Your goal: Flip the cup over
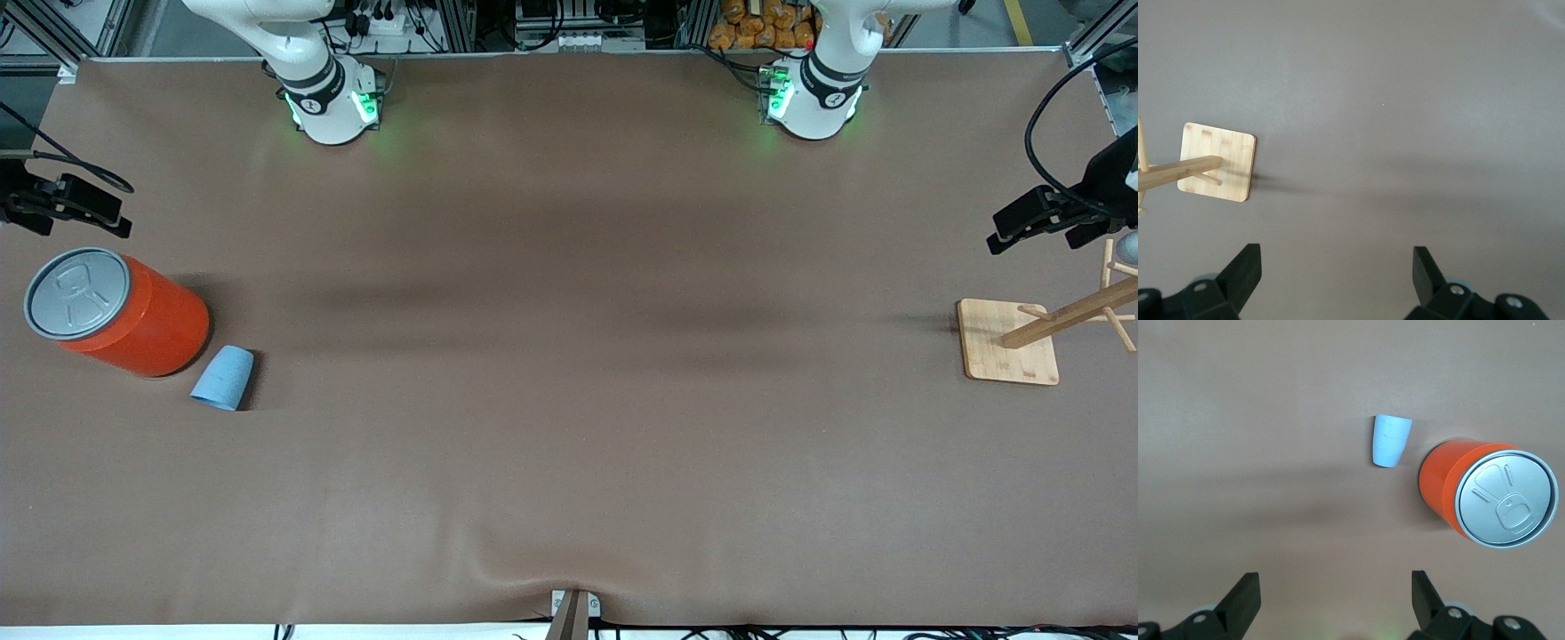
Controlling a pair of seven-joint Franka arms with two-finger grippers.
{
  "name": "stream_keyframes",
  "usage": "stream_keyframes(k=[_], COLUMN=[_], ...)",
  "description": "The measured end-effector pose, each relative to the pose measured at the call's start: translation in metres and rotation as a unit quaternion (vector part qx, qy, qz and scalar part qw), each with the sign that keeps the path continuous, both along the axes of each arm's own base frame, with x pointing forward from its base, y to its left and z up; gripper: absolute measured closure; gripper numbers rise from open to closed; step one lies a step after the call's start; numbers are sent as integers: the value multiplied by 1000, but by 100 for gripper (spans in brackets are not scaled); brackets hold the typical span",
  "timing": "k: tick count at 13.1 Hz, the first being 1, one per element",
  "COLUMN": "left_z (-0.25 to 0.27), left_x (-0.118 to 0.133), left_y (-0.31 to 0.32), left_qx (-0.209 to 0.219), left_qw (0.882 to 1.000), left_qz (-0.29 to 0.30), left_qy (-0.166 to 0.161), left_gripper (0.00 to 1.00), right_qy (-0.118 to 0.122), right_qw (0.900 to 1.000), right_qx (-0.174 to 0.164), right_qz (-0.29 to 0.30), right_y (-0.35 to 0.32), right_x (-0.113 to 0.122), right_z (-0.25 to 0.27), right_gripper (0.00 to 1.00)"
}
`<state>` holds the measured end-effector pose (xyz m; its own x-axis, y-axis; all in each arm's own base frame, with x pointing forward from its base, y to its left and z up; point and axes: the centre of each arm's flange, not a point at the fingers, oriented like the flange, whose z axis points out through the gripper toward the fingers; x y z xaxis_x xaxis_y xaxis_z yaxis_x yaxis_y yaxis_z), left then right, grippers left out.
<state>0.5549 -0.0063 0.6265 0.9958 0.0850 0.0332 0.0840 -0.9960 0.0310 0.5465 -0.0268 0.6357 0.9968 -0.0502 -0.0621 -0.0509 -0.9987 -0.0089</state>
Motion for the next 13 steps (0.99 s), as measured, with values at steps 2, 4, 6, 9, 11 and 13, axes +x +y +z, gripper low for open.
stream_keyframes(k=[2, 4, 6, 9, 11, 13], left_z=[0, 0, -1, -1, -2, -2], left_x=[0, 0, -1, -1, -1, -1], left_y=[0, 0, 0, 0, 0, 0], left_qx=[0, 0, 0, 0, 0, 0], left_qw=[1000, 1000, 1000, 1000, 1000, 1000], left_qz=[0, 0, 0, 0, 0, 0], left_qy=[2, 2, 4, 6, 7, 8], left_gripper=[0, 0, 0, 0, 0, 0], right_qy=[0, 0, 1, 12, 28, 41], right_qw=[1000, 1000, 1000, 1000, 1000, 999], right_qx=[0, 0, -1, -1, -2, -3], right_qz=[1, 3, 3, 3, 2, -7], right_y=[0, 0, 0, 0, -2, -13], right_x=[0, 0, 0, 5, 15, 30], right_z=[0, 0, 0, -12, -39, -87], right_gripper=[0, 0, 0, 0, 0, 0])
